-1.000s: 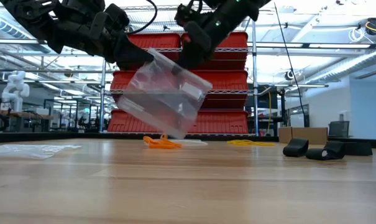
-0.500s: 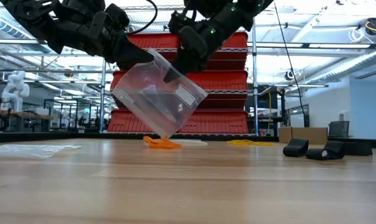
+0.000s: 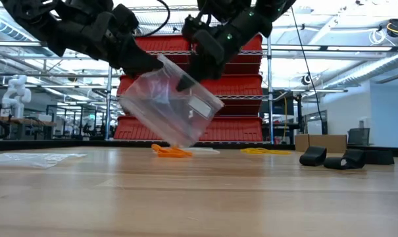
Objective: Sort rubber bands
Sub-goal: Open the top left transparent zip bag
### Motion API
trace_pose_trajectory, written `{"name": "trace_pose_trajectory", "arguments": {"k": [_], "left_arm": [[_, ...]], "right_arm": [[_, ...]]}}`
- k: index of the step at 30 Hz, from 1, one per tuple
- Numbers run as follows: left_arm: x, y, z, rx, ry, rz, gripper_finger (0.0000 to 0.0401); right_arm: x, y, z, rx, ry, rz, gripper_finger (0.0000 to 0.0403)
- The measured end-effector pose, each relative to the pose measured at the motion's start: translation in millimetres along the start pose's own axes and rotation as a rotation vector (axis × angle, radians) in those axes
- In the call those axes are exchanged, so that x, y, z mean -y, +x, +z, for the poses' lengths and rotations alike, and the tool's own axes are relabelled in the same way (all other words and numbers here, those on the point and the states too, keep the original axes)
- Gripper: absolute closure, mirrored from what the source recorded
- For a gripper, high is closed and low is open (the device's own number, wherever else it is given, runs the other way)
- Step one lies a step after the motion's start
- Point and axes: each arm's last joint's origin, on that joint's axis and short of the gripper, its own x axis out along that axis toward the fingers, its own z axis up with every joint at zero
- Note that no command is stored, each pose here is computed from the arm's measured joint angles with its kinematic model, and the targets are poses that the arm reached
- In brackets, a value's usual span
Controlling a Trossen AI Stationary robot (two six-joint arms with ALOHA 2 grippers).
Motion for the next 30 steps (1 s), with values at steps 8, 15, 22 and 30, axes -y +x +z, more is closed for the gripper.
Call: {"name": "trace_pose_trajectory", "arguments": {"k": [8, 15, 22, 30], "left_arm": [[2, 13, -5, 0.011, 0.008, 0.029, 0.0401], [1, 14, 0, 0.069, 0.019, 0.042, 0.0401], [1, 14, 4, 0.112, -0.004, 0.043, 0.0401], [7, 14, 11, 0.181, -0.01, 0.037, 0.0401]], "right_arm": [[-10, 4, -3, 0.06, 0.018, 0.012, 0.0398], [-11, 4, -2, 0.068, 0.06, 0.01, 0.0331], [-7, -21, 3, 0.035, 0.069, 0.002, 0.0307], [-5, -27, 7, 0.068, 0.049, -0.01, 0.0395]]}}
